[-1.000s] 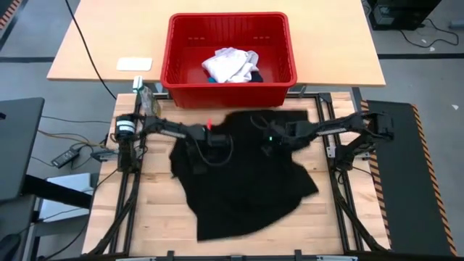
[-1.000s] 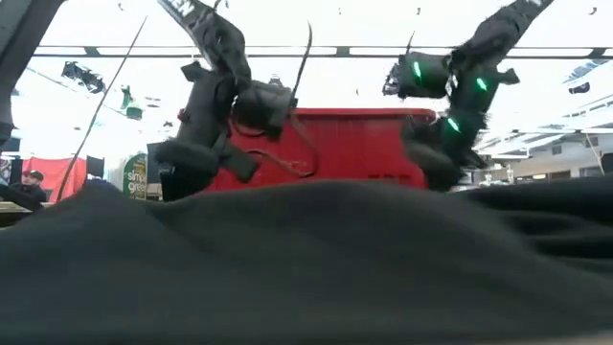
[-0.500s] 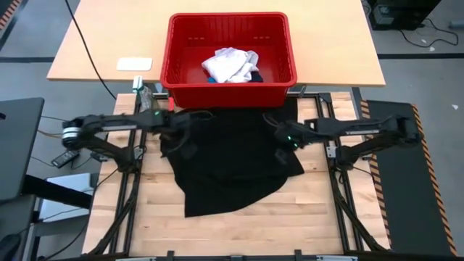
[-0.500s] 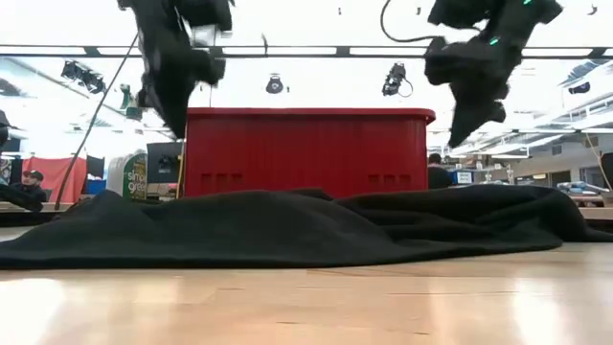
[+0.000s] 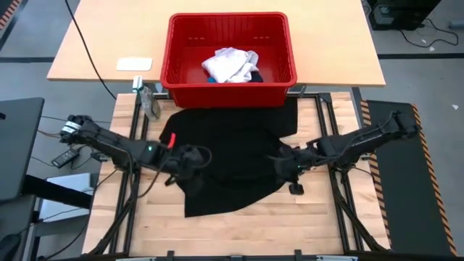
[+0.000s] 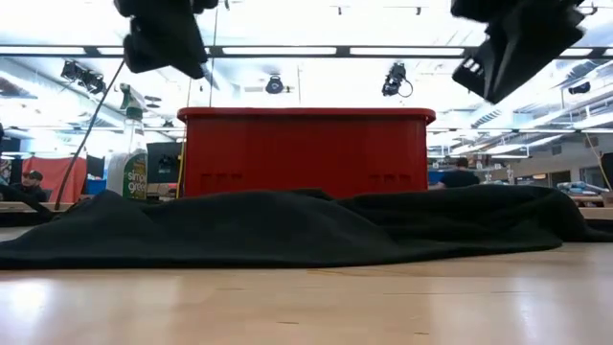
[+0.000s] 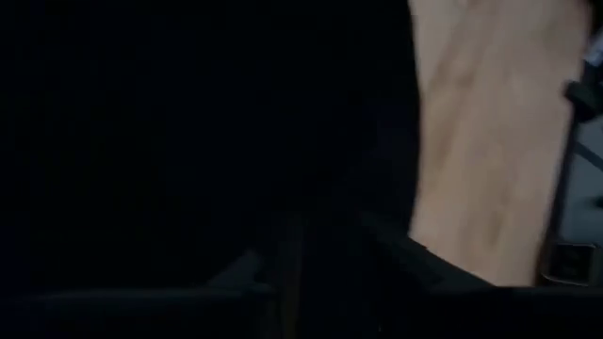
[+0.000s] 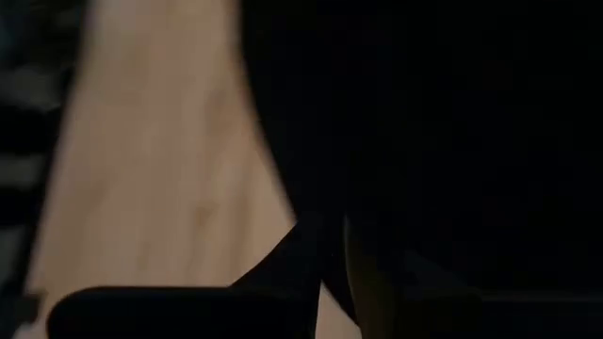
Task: Fold laundry
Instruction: Fold the black shirt on the table
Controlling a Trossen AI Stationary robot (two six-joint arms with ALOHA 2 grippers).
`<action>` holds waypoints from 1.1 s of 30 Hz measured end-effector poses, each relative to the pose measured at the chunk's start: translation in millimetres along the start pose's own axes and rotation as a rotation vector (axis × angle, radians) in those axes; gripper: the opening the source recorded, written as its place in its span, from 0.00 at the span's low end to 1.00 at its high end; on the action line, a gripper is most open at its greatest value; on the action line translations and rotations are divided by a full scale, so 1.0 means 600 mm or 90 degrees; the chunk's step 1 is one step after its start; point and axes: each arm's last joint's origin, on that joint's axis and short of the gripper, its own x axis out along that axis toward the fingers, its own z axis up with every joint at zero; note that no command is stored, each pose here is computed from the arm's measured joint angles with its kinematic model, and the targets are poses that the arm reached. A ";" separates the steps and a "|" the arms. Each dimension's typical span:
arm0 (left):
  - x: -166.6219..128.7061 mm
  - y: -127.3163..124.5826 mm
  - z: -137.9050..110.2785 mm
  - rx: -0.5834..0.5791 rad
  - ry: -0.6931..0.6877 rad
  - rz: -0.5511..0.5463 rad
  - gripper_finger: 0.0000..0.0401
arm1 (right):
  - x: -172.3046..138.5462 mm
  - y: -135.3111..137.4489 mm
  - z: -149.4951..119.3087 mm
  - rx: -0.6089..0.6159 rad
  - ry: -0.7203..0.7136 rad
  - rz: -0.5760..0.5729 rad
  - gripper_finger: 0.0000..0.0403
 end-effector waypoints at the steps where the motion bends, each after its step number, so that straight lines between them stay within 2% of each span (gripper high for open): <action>1: 0.003 -0.008 -0.007 0.003 0.007 -0.006 0.30 | 0.007 0.004 0.004 -0.014 -0.004 0.021 0.15; 5: 0.014 -0.045 -0.042 0.019 0.033 -0.036 0.37 | 0.039 0.013 0.017 0.001 -0.019 0.046 0.15; 12: 0.053 -0.111 -0.120 0.087 0.079 -0.079 0.39 | 0.101 0.036 0.001 -0.021 0.057 0.028 0.15; 16: 0.084 -0.137 -0.165 0.171 0.114 -0.093 0.39 | 0.127 0.048 -0.011 -0.053 0.092 0.004 0.15; 20: 0.113 -0.145 -0.198 0.209 0.140 -0.075 0.39 | 0.144 0.055 -0.021 -0.068 0.124 -0.003 0.17; 23: 0.138 -0.140 -0.210 0.220 0.157 -0.043 0.39 | 0.153 0.056 -0.031 -0.085 0.149 -0.039 0.20; 28: 0.166 -0.129 -0.208 0.215 0.168 -0.006 0.39 | 0.148 0.053 -0.039 -0.090 0.174 -0.088 0.28; 33: 0.185 -0.117 -0.204 0.248 0.176 0.031 0.39 | 0.146 0.039 -0.048 -0.097 0.197 -0.130 0.39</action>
